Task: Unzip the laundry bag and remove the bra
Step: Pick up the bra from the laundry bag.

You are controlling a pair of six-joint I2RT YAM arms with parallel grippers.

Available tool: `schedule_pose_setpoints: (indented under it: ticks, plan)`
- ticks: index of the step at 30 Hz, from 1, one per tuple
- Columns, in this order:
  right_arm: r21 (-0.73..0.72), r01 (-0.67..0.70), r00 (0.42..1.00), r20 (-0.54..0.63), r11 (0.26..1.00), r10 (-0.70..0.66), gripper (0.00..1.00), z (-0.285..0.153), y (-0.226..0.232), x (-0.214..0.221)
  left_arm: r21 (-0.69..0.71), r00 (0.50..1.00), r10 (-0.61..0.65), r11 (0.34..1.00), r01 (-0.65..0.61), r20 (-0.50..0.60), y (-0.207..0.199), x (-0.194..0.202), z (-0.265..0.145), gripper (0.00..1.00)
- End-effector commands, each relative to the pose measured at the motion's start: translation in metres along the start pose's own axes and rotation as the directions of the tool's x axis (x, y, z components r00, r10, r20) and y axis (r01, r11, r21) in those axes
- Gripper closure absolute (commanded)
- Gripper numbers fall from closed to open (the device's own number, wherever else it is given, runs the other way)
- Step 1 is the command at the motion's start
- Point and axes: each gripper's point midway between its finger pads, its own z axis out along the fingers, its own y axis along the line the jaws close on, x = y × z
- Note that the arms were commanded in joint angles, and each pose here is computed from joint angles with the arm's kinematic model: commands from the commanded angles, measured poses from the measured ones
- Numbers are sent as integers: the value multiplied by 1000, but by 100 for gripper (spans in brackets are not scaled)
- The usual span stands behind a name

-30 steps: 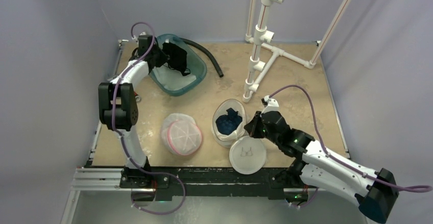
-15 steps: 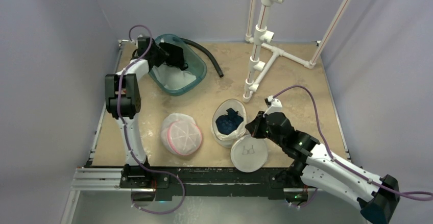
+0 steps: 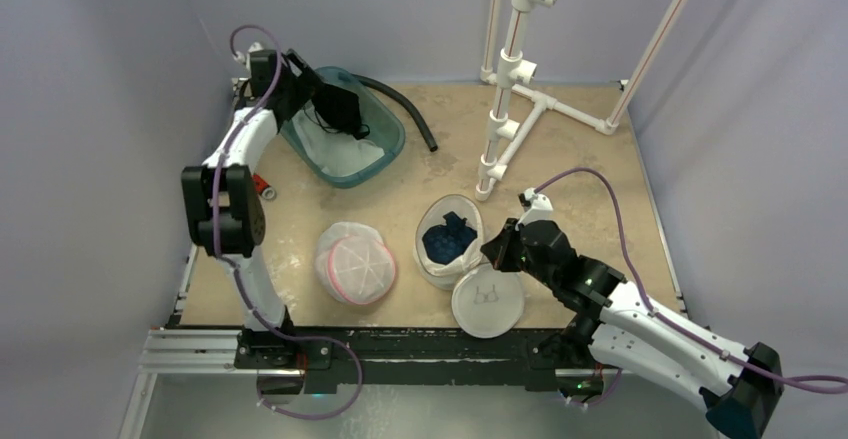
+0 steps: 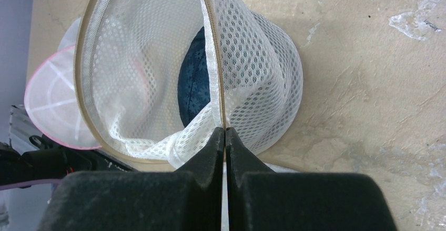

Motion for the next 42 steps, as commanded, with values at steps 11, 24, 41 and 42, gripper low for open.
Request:
schedule_pose_setpoints:
  ticks: [11, 24, 41, 42]
  plan:
    - [5, -6, 1000, 28, 1000, 6, 100, 2, 1, -7, 326, 975, 206, 919, -221, 81, -117, 100, -267, 12]
    - [36, -99, 995, 23, 994, 98, 100, 1, -4, -3, 537, 762, 641, 677, -503, -93, -151, 296, -342, 20]
    - [27, -108, 994, 11, 994, 107, 100, -7, -10, 6, 376, 493, 847, 530, -761, -196, -105, 387, -259, 36]
    - [26, -106, 994, 12, 994, 106, 100, -6, -10, 6, 378, 487, 850, 527, -761, -204, -103, 392, -255, 36]
